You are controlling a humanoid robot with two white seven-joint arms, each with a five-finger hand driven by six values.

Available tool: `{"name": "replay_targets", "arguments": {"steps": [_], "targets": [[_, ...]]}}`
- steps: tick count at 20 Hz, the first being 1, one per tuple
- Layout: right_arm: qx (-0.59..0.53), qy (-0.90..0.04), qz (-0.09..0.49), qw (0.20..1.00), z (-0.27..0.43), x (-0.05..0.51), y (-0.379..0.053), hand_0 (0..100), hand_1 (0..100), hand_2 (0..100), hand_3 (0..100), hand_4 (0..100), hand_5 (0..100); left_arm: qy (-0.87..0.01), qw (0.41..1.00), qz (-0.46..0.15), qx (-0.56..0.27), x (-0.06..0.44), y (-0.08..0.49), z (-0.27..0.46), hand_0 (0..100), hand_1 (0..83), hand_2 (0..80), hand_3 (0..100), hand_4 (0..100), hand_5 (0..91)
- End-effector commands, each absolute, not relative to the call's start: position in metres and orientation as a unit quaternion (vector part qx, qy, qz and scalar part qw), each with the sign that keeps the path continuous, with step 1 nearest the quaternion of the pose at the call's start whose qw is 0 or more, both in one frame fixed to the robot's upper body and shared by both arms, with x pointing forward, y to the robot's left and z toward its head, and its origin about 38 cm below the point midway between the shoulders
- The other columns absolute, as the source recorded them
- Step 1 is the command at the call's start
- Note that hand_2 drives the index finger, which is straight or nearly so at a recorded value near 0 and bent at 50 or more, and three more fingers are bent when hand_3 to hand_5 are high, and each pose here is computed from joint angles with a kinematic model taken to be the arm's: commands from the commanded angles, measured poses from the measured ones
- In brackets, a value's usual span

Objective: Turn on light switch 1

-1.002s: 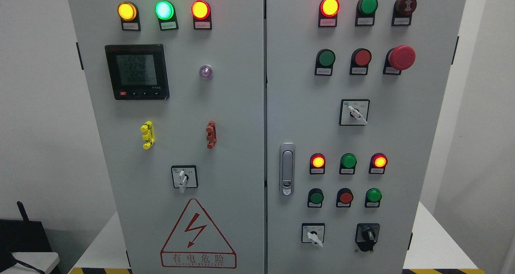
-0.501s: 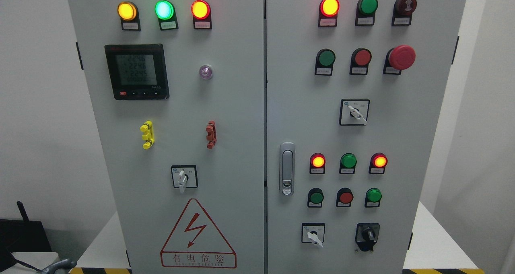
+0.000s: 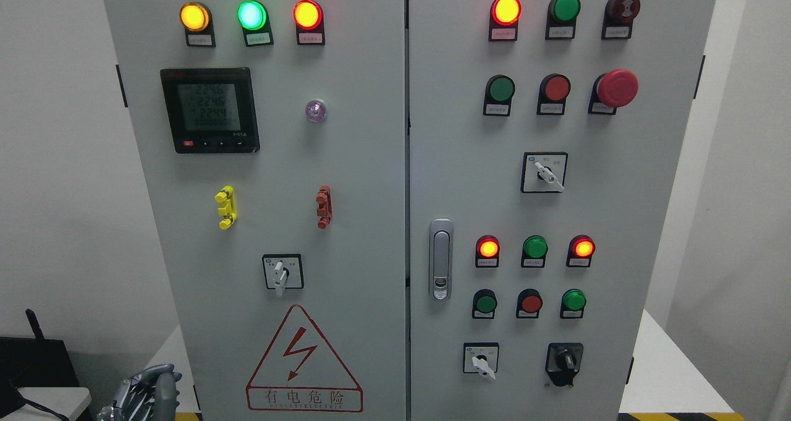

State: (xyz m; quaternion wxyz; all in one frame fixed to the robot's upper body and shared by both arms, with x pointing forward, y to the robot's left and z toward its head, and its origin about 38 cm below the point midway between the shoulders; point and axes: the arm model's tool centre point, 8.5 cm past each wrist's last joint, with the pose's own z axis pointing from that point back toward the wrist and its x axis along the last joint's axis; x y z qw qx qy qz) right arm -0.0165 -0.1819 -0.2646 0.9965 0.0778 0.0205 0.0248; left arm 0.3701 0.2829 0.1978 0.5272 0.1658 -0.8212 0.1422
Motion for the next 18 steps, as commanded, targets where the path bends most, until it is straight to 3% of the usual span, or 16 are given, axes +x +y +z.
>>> {"name": "replay_targets", "arguments": {"steps": [1,18], "targets": [[0.078,0.02,0.016,0.997,-0.265,-0.016,-0.182,12,39,0,0,0,0,-0.837,0.523,0.11,0.114,0.381,0.222,0.215,6,40.1,45.4,59,64,56.9],[0.078,0.02,0.016,0.997,-0.265,-0.016,-0.182,12,39,0,0,0,0,-0.807,0.551,0.122,0.173,0.401,0.183,0.249,7,45.9,47.0,61,66,58.9]]}}
